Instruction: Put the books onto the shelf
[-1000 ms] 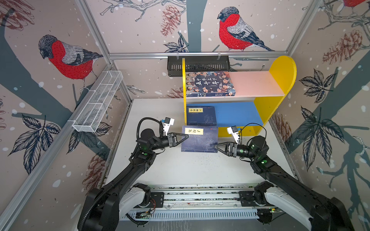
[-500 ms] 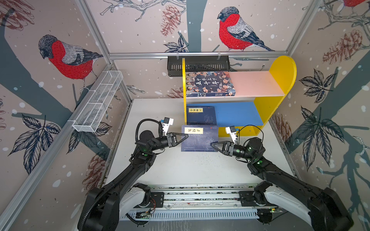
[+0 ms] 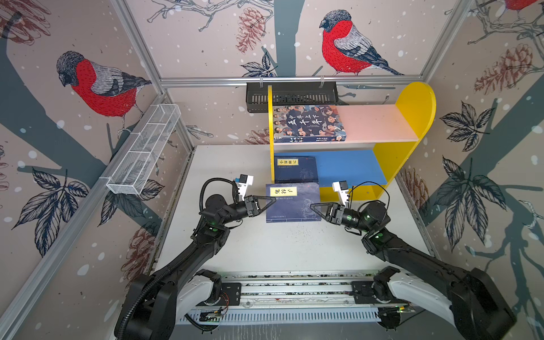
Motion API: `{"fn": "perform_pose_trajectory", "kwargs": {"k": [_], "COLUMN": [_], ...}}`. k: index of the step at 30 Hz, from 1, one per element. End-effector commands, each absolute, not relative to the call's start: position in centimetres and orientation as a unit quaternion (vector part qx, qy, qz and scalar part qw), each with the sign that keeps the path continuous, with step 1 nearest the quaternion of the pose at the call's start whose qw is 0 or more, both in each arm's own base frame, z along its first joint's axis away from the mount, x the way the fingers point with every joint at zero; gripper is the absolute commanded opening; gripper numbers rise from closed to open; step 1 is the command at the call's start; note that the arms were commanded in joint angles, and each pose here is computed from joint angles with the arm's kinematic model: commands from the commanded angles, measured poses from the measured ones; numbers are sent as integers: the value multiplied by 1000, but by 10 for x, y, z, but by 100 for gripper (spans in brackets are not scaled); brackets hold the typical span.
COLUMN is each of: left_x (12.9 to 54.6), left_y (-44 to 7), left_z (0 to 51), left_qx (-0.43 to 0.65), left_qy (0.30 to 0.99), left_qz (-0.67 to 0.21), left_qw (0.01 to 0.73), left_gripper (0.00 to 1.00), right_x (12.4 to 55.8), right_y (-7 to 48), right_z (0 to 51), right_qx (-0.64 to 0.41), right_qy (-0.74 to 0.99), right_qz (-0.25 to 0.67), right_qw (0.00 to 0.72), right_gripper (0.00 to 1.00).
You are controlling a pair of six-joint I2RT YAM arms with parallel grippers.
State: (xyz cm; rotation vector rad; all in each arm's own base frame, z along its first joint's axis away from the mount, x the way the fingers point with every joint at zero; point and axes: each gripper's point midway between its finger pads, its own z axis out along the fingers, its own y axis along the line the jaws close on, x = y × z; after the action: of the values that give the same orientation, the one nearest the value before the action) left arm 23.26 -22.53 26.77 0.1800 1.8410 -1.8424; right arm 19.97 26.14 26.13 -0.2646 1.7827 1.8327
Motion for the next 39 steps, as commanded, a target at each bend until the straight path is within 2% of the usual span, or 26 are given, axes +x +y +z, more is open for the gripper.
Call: {"fn": "perform_pose_trajectory", "kwargs": {"k": [1, 4, 5, 8, 9, 12, 14, 18, 25, 39], "left_x": [232, 233, 233, 233, 233, 234, 238, 244, 253, 251], "left_y": [-224, -224, -224, -224, -224, -224, -222, -214, -203, -198], "left_z": [278, 277, 277, 277, 278, 275, 269, 265, 268, 279], "left_qx": [77, 79, 82, 86, 89, 93, 89, 83, 85, 100], "left_qy": [666, 668, 667, 668, 668, 678, 691, 701, 715, 709], "left_qz": [-686, -683, -682, -679, -679, -666, -653, -637, -610, -604], "left_qw": [283, 286, 287, 291, 292, 297, 297, 309, 331, 351], "left_gripper": [0, 3, 9, 38, 44, 57, 61, 64, 65, 66], "right_x": [194, 195, 196, 198, 198, 203, 207, 214, 229, 298], "right_y": [264, 266, 267, 267, 267, 258, 249, 230, 205, 190], "right_z": [279, 278, 279, 280, 279, 278, 276, 276, 281, 276], "right_qx": [-130, -137, -141, -150, -154, -150, -144, -133, -124, -101], "right_qy": [641, 646, 648, 654, 657, 665, 673, 683, 694, 717], "right_qz": [697, 693, 691, 683, 679, 672, 664, 650, 630, 609], "right_qw": [294, 288, 288, 289, 289, 290, 293, 304, 326, 324], "right_gripper": [7, 2, 1, 1, 1, 1, 0, 1, 0, 1]}}
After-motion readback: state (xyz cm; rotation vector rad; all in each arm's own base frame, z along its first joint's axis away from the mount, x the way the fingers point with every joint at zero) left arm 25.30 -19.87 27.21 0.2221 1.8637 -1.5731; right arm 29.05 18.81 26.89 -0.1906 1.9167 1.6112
